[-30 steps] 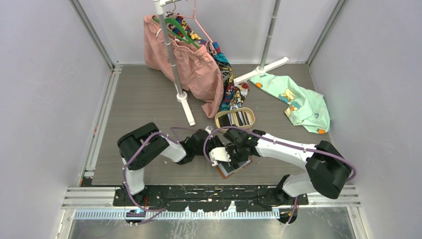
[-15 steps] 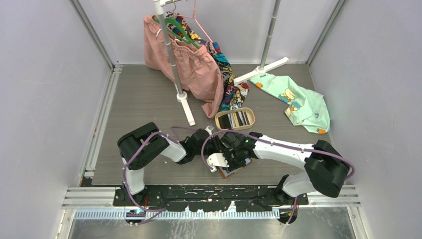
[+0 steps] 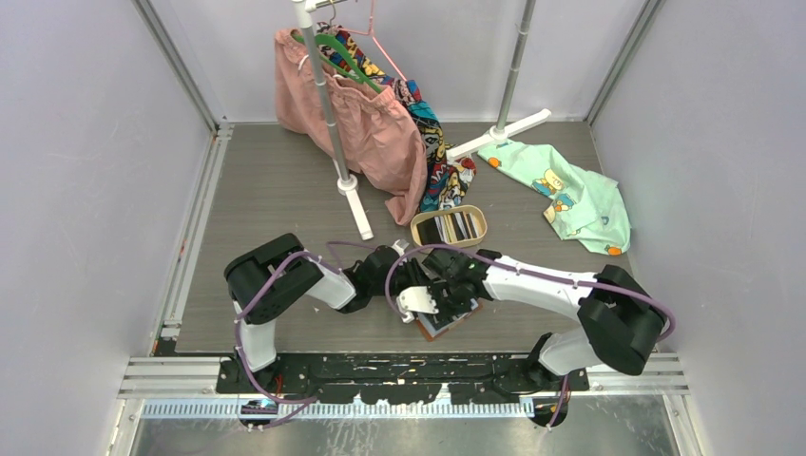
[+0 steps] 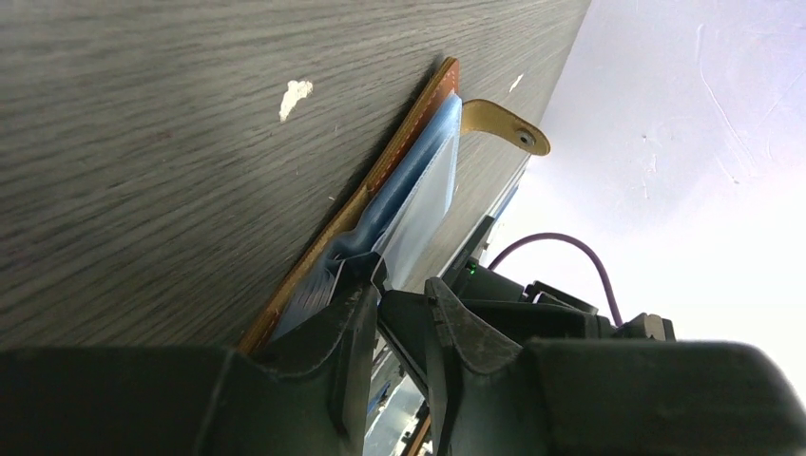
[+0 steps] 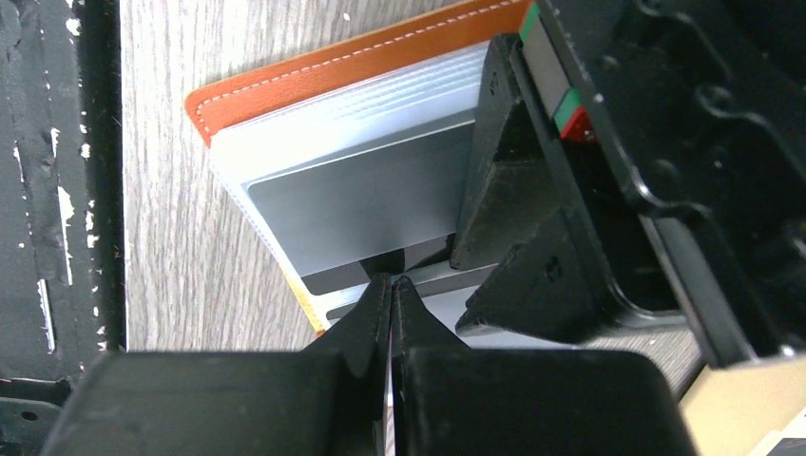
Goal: Put the credit cards into the card holder
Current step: Insert the credit card into the card holder.
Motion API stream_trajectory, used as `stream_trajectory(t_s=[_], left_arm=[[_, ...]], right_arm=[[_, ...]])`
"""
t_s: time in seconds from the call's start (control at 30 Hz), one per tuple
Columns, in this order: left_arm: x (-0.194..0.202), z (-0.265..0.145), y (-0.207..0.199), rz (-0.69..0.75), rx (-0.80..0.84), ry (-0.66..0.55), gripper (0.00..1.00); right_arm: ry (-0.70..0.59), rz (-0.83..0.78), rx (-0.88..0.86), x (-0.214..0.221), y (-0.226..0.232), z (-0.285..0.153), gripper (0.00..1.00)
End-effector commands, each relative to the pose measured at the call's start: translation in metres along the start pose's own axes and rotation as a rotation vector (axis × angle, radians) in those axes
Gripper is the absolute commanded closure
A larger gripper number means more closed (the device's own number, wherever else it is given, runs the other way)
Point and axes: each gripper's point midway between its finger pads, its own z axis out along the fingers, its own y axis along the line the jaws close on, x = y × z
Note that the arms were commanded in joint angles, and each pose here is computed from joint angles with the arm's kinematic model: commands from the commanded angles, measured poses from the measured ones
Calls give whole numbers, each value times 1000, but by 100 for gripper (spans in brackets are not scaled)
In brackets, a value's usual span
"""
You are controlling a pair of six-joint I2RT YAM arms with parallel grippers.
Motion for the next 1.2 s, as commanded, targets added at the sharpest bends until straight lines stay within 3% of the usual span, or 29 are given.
stream_trajectory(t_s=[0.0,0.1,0.23,0.5,0.67,0.9,0.93,0.97,1.07,1.17], left_arm=[[7,0,40,5,-129,30,72],[7,-2,34,25,-117,30,72],[4,-10,21,89,-103,12,71],[-7,-40,-6,359,-91,-68,71],[-16,-65,-19,522,-94,-139,71],[-29,-110,-28,680,-73,-292,72],[-31,-116,-30,693,-50,-327,70],[-32,-123,-30,698,-29,-355,61],[-40,-140,-22,646,7,-464,29],[-34,-150,-13,635,40,-464,31]], right_arm=[[19,15,51,5,-14,-7,97],[-20,39,41,0,-14,-13,95],[-200,108,-9,-22,-7,-39,84],[-443,421,-25,-27,-17,-87,63],[-443,624,-109,-25,-25,-82,61],[-304,884,-195,-9,-36,-54,60],[-280,907,-185,-5,-38,-51,59],[-260,922,-170,-1,-41,-48,59],[-215,955,-134,8,-46,-42,55],[-174,982,-127,15,-47,-35,54]])
